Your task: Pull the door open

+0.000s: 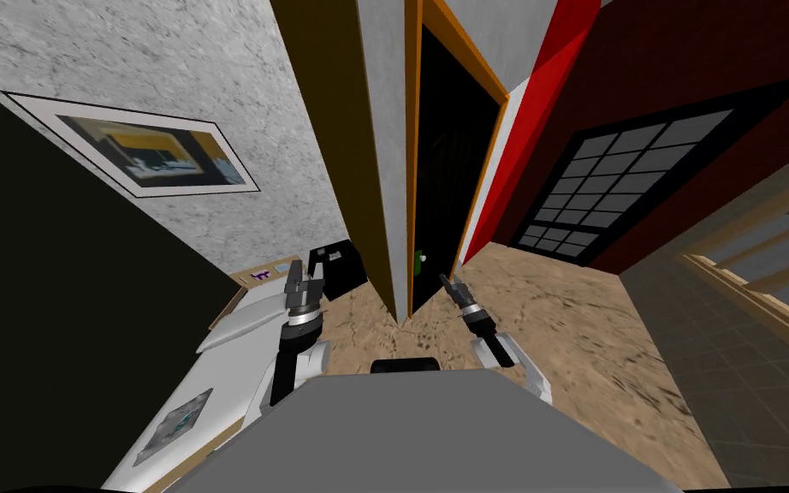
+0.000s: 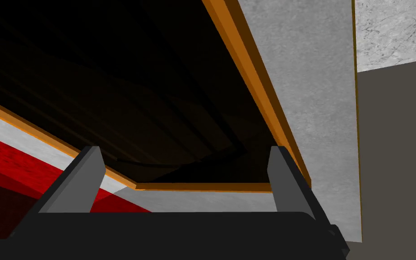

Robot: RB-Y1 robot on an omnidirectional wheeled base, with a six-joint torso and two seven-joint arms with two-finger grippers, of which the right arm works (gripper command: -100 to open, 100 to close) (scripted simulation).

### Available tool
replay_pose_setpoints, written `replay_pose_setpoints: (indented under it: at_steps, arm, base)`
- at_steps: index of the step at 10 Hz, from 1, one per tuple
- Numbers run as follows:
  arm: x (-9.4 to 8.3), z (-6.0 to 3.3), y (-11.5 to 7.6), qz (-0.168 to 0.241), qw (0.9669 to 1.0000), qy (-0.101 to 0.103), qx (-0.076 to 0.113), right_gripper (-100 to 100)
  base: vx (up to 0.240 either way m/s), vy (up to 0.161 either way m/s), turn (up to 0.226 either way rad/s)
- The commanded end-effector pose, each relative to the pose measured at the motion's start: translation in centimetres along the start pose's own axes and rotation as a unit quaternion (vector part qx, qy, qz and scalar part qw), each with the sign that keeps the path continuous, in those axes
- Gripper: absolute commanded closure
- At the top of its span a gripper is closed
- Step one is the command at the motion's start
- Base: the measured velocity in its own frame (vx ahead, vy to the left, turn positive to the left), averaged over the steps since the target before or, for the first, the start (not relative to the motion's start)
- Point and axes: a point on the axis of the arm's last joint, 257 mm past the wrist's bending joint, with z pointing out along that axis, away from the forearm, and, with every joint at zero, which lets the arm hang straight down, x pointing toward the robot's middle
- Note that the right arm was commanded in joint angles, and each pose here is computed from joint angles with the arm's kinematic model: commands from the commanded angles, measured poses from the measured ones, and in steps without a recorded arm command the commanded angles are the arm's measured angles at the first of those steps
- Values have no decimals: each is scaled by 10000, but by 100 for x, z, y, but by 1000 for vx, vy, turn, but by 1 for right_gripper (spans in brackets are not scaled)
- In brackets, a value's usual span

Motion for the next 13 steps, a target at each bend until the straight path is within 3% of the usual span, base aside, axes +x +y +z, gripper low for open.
replay_pose_setpoints:
  at_steps: [1,4,7,11,12,13]
  arm:
    - [116,-17,-69,-256,9995,167,0,-100]
    - [313,-48,-192,-695,9965,463,-12,-100]
    - [490,-88,-314,-1109,9911,741,-37,-100]
    - [687,-149,-466,-1594,9814,1067,-82,-100]
    - [770,-182,-538,-1810,9759,1212,-108,-100]
    - [803,-196,-568,-1899,9735,1272,-120,-100]
  base:
    - [56,-105,167]
    - [66,-102,163]
    - [59,-105,147]
    - [49,-98,138]
    - [74,-101,207]
    - [83,-120,170]
